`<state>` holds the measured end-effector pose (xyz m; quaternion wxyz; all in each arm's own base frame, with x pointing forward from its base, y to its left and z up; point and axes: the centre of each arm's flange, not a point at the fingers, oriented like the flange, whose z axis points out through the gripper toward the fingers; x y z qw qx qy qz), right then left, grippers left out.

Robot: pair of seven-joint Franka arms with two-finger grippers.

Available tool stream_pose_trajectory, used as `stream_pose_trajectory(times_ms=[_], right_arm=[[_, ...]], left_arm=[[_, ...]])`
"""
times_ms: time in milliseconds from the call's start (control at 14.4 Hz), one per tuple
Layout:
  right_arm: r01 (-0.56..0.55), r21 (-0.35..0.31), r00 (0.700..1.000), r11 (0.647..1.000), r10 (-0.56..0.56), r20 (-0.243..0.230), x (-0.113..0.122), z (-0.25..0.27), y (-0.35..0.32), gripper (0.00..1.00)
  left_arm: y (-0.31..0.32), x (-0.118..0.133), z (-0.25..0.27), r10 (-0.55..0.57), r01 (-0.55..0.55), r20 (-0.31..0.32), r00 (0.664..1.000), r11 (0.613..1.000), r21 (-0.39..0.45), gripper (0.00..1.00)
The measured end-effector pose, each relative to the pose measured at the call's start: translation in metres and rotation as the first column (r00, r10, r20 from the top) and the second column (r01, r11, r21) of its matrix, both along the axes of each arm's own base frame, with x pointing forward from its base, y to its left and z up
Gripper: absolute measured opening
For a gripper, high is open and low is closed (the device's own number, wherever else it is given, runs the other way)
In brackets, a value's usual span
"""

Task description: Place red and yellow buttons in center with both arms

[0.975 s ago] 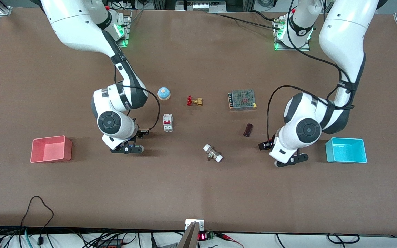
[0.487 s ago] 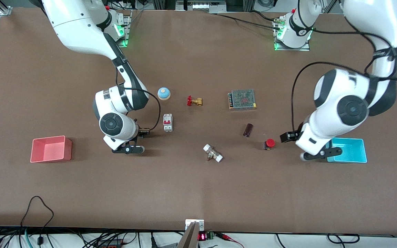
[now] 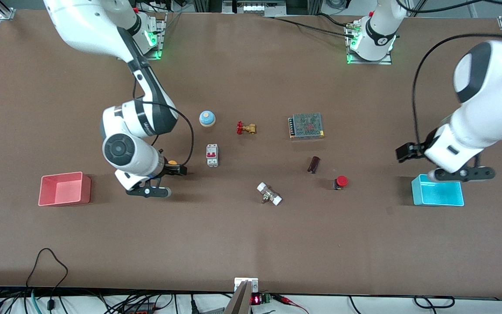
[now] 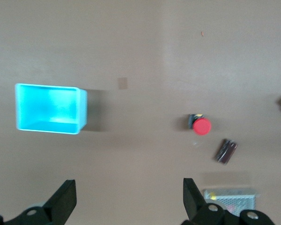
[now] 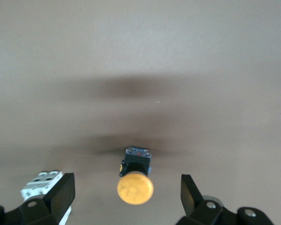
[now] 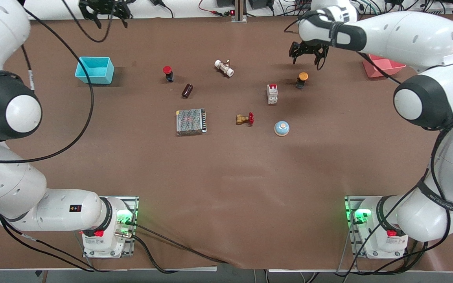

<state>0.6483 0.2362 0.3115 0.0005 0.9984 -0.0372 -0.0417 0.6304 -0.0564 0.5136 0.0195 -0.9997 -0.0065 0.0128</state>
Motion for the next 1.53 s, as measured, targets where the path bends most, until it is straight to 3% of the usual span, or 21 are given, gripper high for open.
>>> stream_pose_trajectory(times_ms=[418, 696, 975, 1253, 1532], right_arm=[[0.076, 0.029, 0.996, 0.997, -0.077, 0.048, 0.001, 0.126, -0.059, 1.0], [0.121, 0.041, 0.989, 0.992, -0.124, 0.081, 0.002, 0.158, -0.091, 1.0], [0.191, 0.041, 0.978, 0.981, -0.194, 0.079, 0.003, 0.189, -0.157, 1.0], [0.082, 0.038, 0.994, 0.996, -0.085, 0.065, -0.019, 0.233, -0.252, 1.0], [-0.018, 0.0, 1.0, 1.0, 0.018, 0.026, -0.044, 0.26, -0.287, 1.0]], left_arm=[[0.023, -0.028, 0.06, -0.026, 0.026, 0.038, 0.999, 1.0, 0.013, 1.0], [0.024, -0.05, 0.094, -0.021, 0.02, 0.051, 0.998, 1.0, 0.022, 1.0], [0.027, -0.058, 0.109, -0.014, 0.012, 0.073, 0.997, 1.0, 0.025, 1.0], [0.039, -0.061, 0.116, 0.009, -0.011, 0.084, 0.996, 1.0, 0.017, 1.0], [0.047, -0.068, 0.127, 0.027, -0.028, 0.1, 0.995, 1.0, 0.006, 1.0]])
